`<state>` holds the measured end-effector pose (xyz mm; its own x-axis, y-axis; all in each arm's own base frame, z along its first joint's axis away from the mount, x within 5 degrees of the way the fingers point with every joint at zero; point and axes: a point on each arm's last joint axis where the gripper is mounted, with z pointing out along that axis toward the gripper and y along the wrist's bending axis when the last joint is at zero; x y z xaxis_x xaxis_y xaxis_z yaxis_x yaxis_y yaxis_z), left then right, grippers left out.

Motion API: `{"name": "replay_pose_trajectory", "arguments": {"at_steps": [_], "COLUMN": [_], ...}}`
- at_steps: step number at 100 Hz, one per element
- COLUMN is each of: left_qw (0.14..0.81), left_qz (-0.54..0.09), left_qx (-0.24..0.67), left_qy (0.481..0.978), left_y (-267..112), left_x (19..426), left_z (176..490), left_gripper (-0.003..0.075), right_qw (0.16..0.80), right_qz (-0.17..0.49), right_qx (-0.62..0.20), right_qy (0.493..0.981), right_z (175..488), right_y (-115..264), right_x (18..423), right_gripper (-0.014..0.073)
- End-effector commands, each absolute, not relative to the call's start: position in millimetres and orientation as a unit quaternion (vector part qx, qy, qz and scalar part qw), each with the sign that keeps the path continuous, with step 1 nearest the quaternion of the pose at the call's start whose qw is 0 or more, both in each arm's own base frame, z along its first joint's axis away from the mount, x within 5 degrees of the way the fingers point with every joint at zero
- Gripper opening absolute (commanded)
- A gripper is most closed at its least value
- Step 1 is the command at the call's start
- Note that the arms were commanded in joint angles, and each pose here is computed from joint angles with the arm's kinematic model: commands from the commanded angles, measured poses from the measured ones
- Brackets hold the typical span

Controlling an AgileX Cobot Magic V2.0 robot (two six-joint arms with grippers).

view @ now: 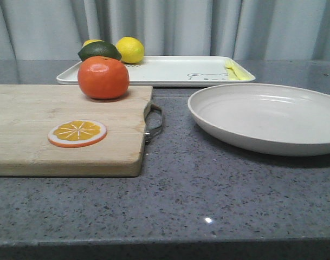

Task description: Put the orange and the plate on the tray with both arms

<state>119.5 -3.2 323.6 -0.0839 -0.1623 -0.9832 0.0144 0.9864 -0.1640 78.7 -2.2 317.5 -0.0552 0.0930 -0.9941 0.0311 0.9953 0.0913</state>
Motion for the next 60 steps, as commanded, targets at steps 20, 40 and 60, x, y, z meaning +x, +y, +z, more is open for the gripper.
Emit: {"name": "replay_pose_trajectory", "arguments": {"at_steps": [20, 40, 60], "left_qw": [0.649, 0.582, 0.52], "left_qz": [-0.11, -0.138, -0.146], "left_qx": [0.017, 0.07, 0.128], "left_qy": [0.752, 0.798, 0.832], "left_y": [-31.9, -67.5, -109.5], "left_x": [168.8, 210.9, 254.8], "left_z": [352.7, 363.0, 367.7], "left_gripper": [0.0657, 0.0658, 0.0666], "right_qw": [0.719, 0.718, 0.718], "right_qz": [0.018, 0.018, 0.018], "right_qx": [0.04, 0.04, 0.04], "right_qy": [0.694, 0.694, 0.694], "right_z": [334.4, 334.2, 334.2], "right_y": [-2.7, -2.7, -2.7], "right_x": [79.6, 79.6, 79.6], "right_gripper": [-0.006, -0.006, -0.006]}}
